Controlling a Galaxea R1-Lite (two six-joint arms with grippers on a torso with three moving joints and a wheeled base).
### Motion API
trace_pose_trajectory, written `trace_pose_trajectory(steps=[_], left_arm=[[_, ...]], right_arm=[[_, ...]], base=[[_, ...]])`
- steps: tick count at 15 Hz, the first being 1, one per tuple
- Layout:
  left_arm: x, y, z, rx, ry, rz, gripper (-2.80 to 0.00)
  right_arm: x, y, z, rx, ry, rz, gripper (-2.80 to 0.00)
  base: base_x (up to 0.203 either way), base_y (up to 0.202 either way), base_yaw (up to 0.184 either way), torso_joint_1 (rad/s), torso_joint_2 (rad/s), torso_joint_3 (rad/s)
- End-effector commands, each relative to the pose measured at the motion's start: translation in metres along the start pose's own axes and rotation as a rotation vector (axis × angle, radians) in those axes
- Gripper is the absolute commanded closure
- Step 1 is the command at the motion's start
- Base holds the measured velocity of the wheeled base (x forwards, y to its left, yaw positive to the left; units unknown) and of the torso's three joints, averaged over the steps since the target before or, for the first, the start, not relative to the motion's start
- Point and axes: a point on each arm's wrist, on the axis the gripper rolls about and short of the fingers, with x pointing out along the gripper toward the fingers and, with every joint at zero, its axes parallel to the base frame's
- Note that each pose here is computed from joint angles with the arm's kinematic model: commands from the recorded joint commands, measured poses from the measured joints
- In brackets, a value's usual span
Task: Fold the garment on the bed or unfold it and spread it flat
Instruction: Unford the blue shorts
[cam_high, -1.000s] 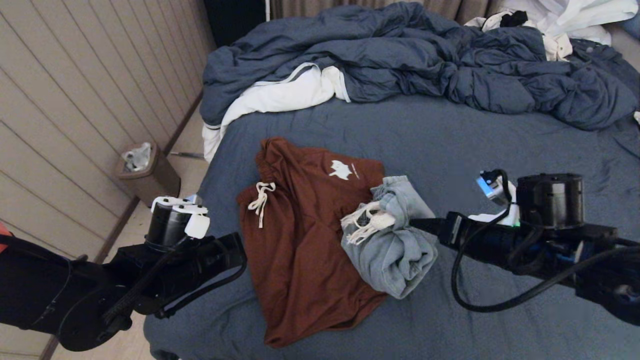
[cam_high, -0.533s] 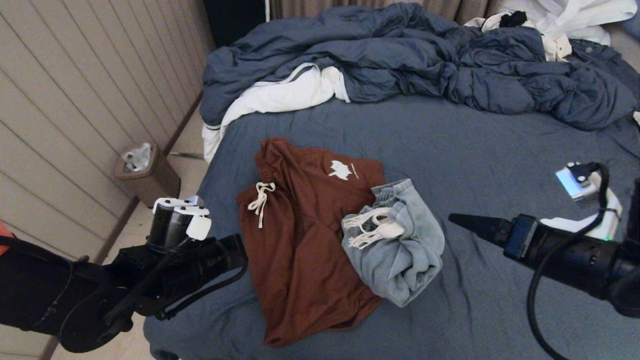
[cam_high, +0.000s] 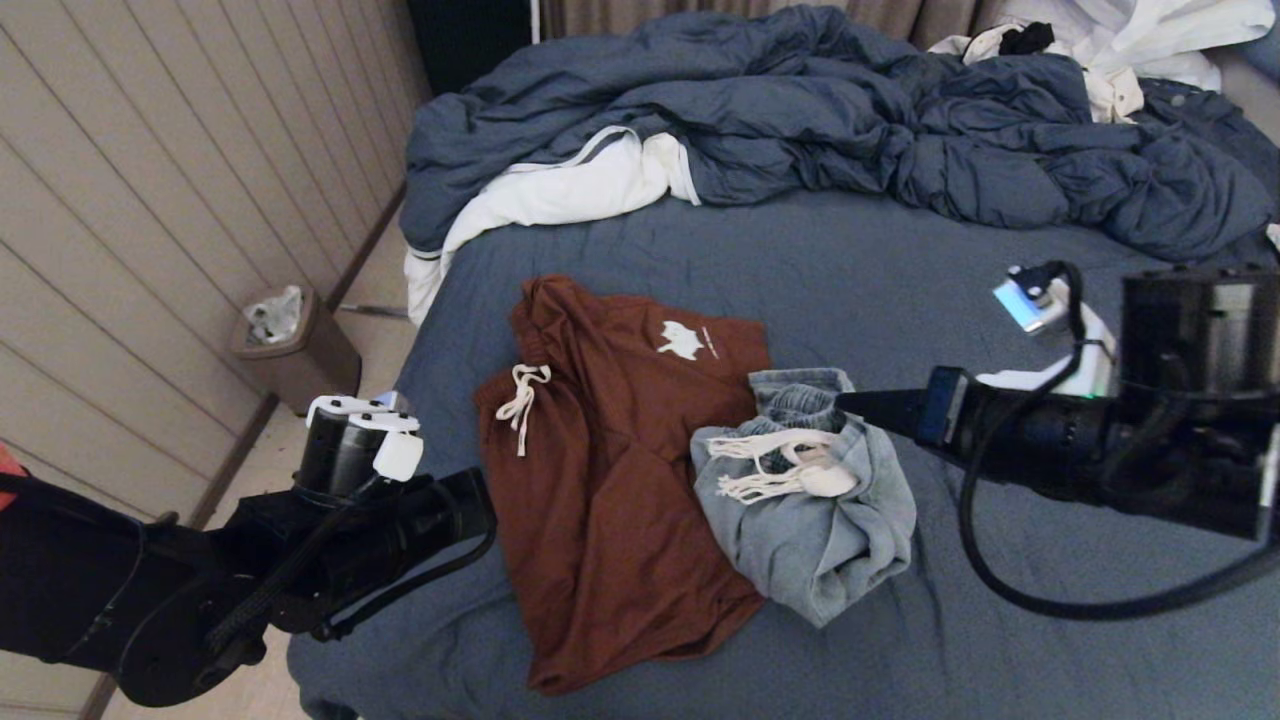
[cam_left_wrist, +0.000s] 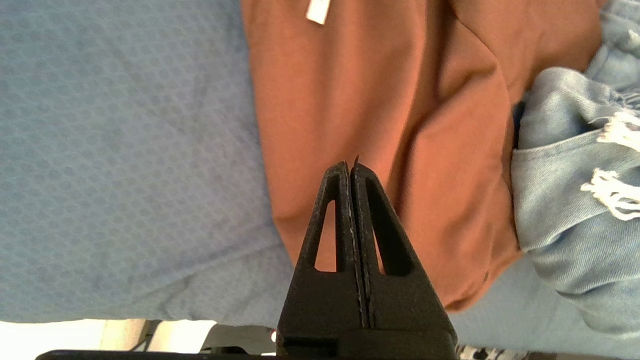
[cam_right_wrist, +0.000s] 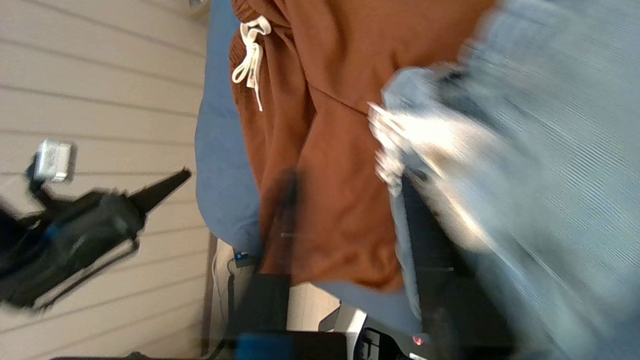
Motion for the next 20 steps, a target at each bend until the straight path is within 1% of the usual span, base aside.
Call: trace_pose_trajectory(steps=[1, 3, 5, 6, 8, 9, 10, 11, 12, 14, 16, 19, 20], left_arm=[[-0.002, -0.001, -0.001, -0.001, -0.001, -0.006, 0.0], [-0.003, -0.003, -0.002, 0.002, -0.008, -0.019, 0.0], [-0.002, -0.004, -0.005, 0.008, -0.015, -0.029, 0.0], [-0.002, -0.005, -0.006, 0.008, -0.018, -0.032, 0.0], [-0.003, -0.007, -0.007, 0.011, -0.02, -0.038, 0.0], [-0.003, -0.007, -0.007, 0.012, -0.02, -0.039, 0.0], [-0.003, -0.007, -0.008, 0.012, -0.019, -0.04, 0.0], [-0.003, -0.007, -0.009, 0.014, -0.015, -0.039, 0.0], [-0.003, -0.007, -0.009, 0.014, -0.015, -0.039, 0.0], [-0.001, -0.006, -0.011, 0.018, -0.006, -0.036, 0.0], [0.003, -0.007, -0.016, 0.025, 0.011, -0.032, 0.0], [0.002, -0.009, -0.018, 0.029, 0.015, -0.038, 0.0], [0.002, -0.009, -0.018, 0.03, 0.015, -0.04, 0.0]], right_arm=[[0.062, -0.002, -0.001, 0.012, 0.113, -0.052, 0.0], [0.089, 0.005, -0.009, 0.001, 0.176, -0.09, 0.0], [0.097, 0.011, -0.022, -0.012, 0.289, -0.155, 0.0], [0.098, 0.01, -0.028, -0.023, 0.345, -0.192, 0.0], [0.098, 0.0, -0.036, -0.025, 0.388, -0.258, 0.0], [0.094, -0.004, -0.039, -0.024, 0.398, -0.271, 0.0], [0.091, -0.007, -0.037, -0.025, 0.394, -0.277, 0.0], [0.082, -0.011, -0.032, -0.024, 0.375, -0.287, 0.0], [0.072, -0.016, -0.032, -0.024, 0.374, -0.304, 0.0], [0.057, -0.032, -0.03, -0.019, 0.356, -0.358, 0.0], [0.043, -0.046, -0.012, -0.001, 0.284, -0.402, 0.0], [0.014, -0.052, 0.018, 0.004, 0.149, -0.43, 0.0], [0.008, -0.059, 0.025, 0.0, 0.121, -0.452, 0.0]], base=[[0.0, 0.0, 0.0, 0.0, 0.0, 0.0], [0.0, 0.0, 0.0, 0.0, 0.0, 0.0], [0.0, 0.0, 0.0, 0.0, 0.0, 0.0], [0.0, 0.0, 0.0, 0.0, 0.0, 0.0], [0.0, 0.0, 0.0, 0.0, 0.0, 0.0], [0.0, 0.0, 0.0, 0.0, 0.0, 0.0], [0.0, 0.0, 0.0, 0.0, 0.0, 0.0], [0.0, 0.0, 0.0, 0.0, 0.0, 0.0], [0.0, 0.0, 0.0, 0.0, 0.0, 0.0], [0.0, 0.0, 0.0, 0.0, 0.0, 0.0], [0.0, 0.0, 0.0, 0.0, 0.0, 0.0], [0.0, 0.0, 0.0, 0.0, 0.0, 0.0], [0.0, 0.0, 0.0, 0.0, 0.0, 0.0]])
